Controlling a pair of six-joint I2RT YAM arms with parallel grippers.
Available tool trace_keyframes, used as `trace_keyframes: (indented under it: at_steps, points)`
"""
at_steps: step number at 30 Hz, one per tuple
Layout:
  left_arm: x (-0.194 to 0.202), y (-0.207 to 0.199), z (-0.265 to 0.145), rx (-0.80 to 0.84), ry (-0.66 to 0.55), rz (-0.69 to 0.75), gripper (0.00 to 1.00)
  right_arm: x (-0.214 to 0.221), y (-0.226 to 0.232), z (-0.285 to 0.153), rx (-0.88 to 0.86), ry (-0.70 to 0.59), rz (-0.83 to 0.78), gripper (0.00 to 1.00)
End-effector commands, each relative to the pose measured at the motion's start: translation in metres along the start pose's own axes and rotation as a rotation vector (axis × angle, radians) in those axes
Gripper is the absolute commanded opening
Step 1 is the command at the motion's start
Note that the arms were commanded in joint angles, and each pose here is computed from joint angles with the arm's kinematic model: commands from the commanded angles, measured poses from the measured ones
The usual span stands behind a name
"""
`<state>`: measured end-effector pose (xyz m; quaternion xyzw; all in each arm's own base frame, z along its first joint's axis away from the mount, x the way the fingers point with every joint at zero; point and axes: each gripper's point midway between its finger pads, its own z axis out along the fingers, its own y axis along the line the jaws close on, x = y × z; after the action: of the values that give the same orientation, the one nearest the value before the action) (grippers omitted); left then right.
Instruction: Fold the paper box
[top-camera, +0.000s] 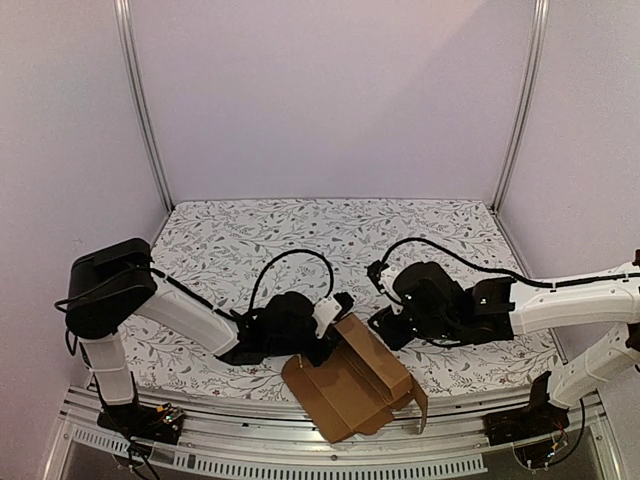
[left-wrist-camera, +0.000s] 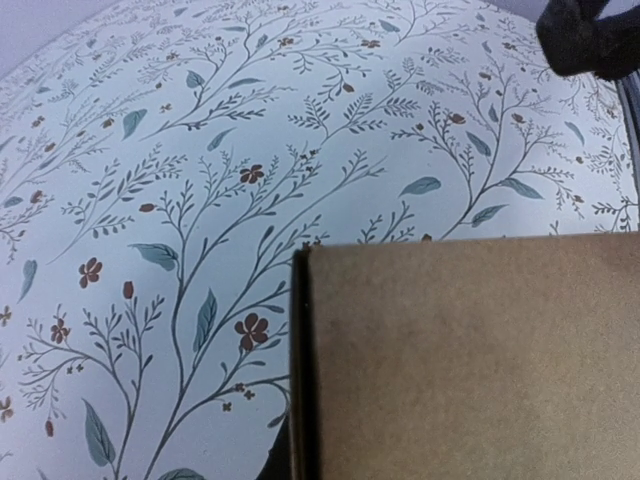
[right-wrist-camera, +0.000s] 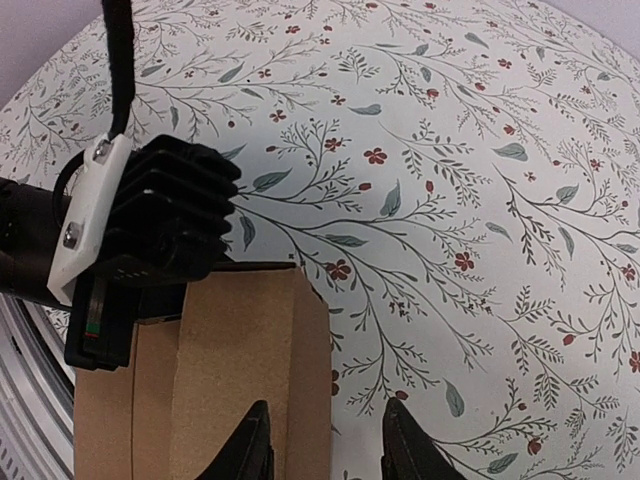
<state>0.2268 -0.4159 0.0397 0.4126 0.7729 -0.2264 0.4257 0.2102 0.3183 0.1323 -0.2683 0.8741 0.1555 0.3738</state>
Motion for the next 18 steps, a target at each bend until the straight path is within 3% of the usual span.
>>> trace_keyframes:
  at_steps: [1,10,18]
  points:
    - [0.002,-0.006,-0.002,0.011,0.042,0.023,0.00,0.008,0.010,0.010,-0.084,0.021,0.071,0.38]
    - [0.012,-0.006,0.005,0.003,0.092,0.027,0.00,0.010,0.017,0.028,-0.156,0.049,0.139,0.40]
    - [0.012,-0.008,0.012,0.007,0.106,0.027,0.00,0.026,0.003,0.049,-0.189,0.080,0.221,0.35]
